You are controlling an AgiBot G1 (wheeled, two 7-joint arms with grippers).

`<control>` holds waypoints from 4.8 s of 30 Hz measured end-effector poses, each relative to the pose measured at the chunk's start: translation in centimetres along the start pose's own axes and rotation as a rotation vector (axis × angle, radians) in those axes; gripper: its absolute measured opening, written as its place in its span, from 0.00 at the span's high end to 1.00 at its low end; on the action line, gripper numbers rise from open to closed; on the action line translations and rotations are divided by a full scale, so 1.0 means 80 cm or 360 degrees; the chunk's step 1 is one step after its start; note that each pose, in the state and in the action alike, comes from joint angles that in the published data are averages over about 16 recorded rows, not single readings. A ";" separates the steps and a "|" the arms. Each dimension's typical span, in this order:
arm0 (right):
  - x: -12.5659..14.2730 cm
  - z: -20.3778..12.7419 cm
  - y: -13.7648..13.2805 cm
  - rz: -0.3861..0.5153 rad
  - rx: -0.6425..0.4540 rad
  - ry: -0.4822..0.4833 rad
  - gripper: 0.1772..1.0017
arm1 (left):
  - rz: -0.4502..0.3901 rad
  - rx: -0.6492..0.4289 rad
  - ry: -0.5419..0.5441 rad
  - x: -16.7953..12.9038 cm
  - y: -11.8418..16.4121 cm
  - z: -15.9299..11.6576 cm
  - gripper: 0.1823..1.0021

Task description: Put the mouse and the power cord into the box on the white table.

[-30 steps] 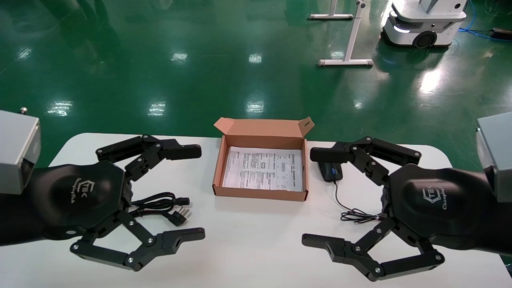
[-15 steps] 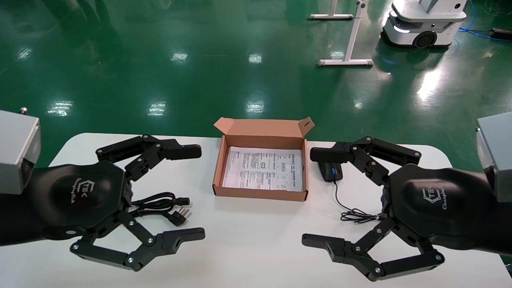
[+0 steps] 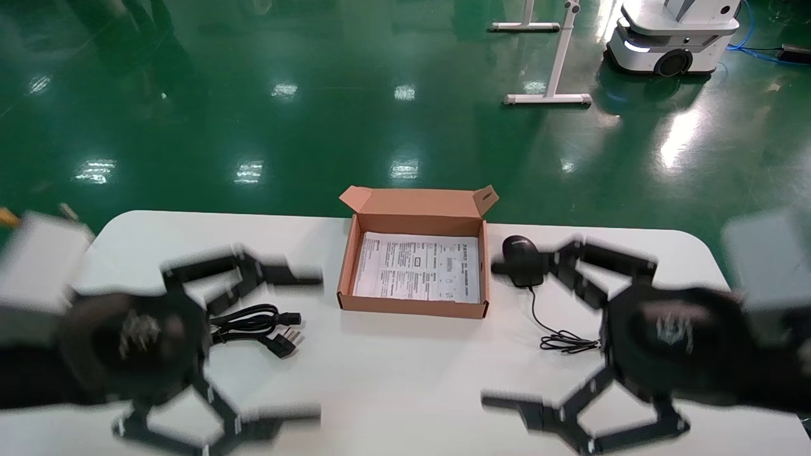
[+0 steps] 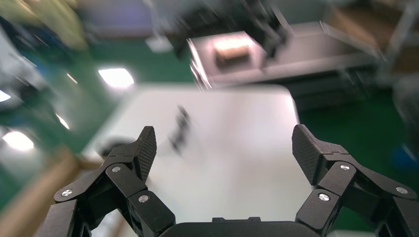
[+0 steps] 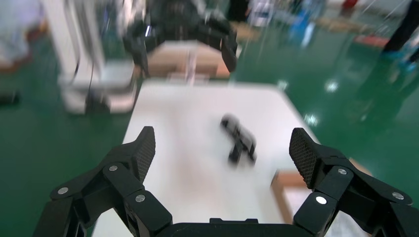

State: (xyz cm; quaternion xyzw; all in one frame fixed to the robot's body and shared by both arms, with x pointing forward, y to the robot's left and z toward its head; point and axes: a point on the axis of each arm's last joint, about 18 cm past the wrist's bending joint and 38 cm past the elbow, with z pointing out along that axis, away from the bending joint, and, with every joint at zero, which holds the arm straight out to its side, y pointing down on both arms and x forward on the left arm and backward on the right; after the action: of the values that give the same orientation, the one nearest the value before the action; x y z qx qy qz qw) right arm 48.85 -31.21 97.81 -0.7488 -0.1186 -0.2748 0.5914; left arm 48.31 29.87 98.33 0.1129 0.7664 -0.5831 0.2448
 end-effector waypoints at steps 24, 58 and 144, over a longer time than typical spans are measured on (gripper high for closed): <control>0.100 -0.055 0.159 -0.0485 -0.1074 -0.0083 0.00 | 0.0302 -0.1273 0.0128 -0.135 0.131 -0.025 0.00; 0.136 -0.020 0.213 -0.0384 -0.1209 -0.0052 0.01 | 0.0242 -0.1399 0.0001 -0.163 0.193 -0.040 0.00; 0.274 0.124 -0.061 -0.0880 -0.0584 0.0324 0.97 | 0.0684 -0.0467 -0.0966 -0.294 -0.163 -0.093 0.94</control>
State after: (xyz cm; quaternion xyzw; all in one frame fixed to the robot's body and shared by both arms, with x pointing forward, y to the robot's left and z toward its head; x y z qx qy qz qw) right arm 67.05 -23.65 112.43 -0.7509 -0.2062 -0.5147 0.3589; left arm 60.61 35.74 122.64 0.0571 0.6933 -0.4097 0.5901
